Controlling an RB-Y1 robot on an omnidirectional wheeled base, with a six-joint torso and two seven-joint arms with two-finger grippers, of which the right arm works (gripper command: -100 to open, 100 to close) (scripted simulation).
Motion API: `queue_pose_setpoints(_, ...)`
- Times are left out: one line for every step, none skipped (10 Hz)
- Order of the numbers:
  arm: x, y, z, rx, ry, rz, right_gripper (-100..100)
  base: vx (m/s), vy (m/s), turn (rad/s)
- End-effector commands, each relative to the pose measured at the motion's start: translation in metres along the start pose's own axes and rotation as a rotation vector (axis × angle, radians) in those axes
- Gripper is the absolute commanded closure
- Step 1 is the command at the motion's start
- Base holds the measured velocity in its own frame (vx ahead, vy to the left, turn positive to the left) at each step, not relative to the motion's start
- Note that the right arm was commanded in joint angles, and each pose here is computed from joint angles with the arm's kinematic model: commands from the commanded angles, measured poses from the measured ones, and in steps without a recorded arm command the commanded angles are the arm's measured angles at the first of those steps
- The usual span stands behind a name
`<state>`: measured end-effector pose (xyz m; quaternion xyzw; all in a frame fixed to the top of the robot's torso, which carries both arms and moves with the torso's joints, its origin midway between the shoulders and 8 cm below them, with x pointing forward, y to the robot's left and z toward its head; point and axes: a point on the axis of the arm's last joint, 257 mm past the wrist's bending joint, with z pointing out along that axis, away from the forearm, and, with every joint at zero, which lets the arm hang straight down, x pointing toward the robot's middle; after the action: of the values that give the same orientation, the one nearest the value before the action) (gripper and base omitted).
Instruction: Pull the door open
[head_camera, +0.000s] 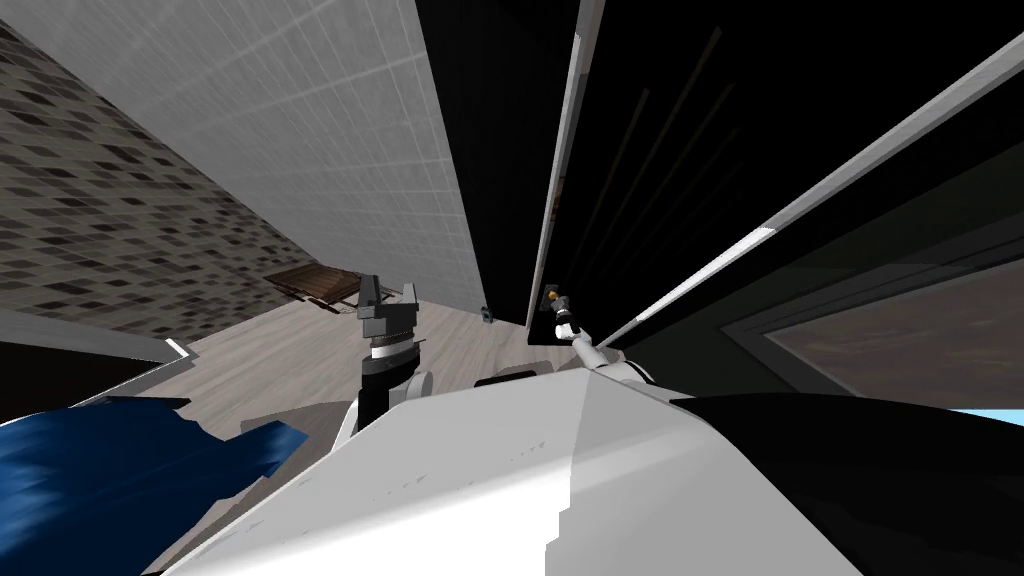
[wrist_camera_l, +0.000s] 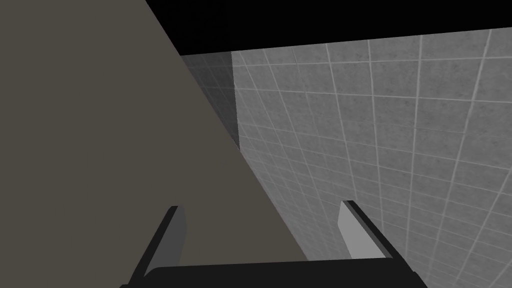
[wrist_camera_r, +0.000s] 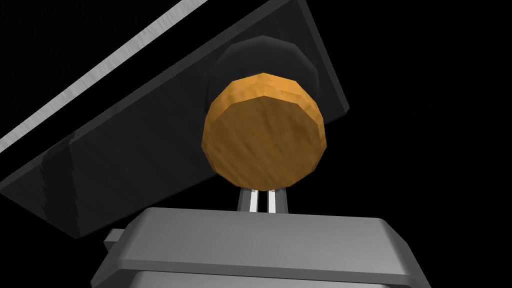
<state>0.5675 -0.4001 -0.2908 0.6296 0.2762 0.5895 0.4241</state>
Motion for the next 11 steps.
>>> queue_pose_setpoints(0.005, 0.013, 0.0066, -0.030, 0.002, 0.088, 100, -0.086, -0.045, 0.190)
queue_pose_setpoints(0.005, 0.013, 0.0066, -0.030, 0.003, 0.102, 100, -0.063, -0.040, 0.081)
queue_pose_setpoints(0.000, 0.000, -0.0014, -0.011, -0.022, 0.149, -100, -0.069, -0.044, 0.018)
queue_pose_setpoints(0.003, -0.002, -0.0017, -0.011, -0.024, 0.183, -100, -0.088, -0.021, 0.039)
queue_pose_setpoints(0.006, -0.004, -0.0020, -0.012, -0.027, 0.224, -100, -0.095, 0.007, 0.060)
queue_pose_setpoints(0.009, -0.006, -0.0023, -0.013, -0.029, 0.269, -100, -0.108, -0.016, 0.034)
queue_pose_setpoints(0.013, -0.009, -0.0027, -0.013, -0.032, 0.317, -100, -0.097, -0.024, 0.033)
queue_pose_setpoints(0.016, -0.012, -0.0031, -0.014, -0.035, 0.370, -100, -0.091, -0.035, 0.036)
queue_pose_setpoints(0.021, -0.015, -0.0036, -0.015, -0.038, 0.425, -100, -0.098, -0.039, 0.042)
queue_pose_setpoints(0.025, -0.018, -0.0041, -0.015, -0.041, 0.482, -100, -0.103, -0.041, 0.048)
queue_pose_setpoints(0.029, -0.021, -0.0046, -0.016, -0.045, 0.540, -100, -0.099, -0.038, 0.040)
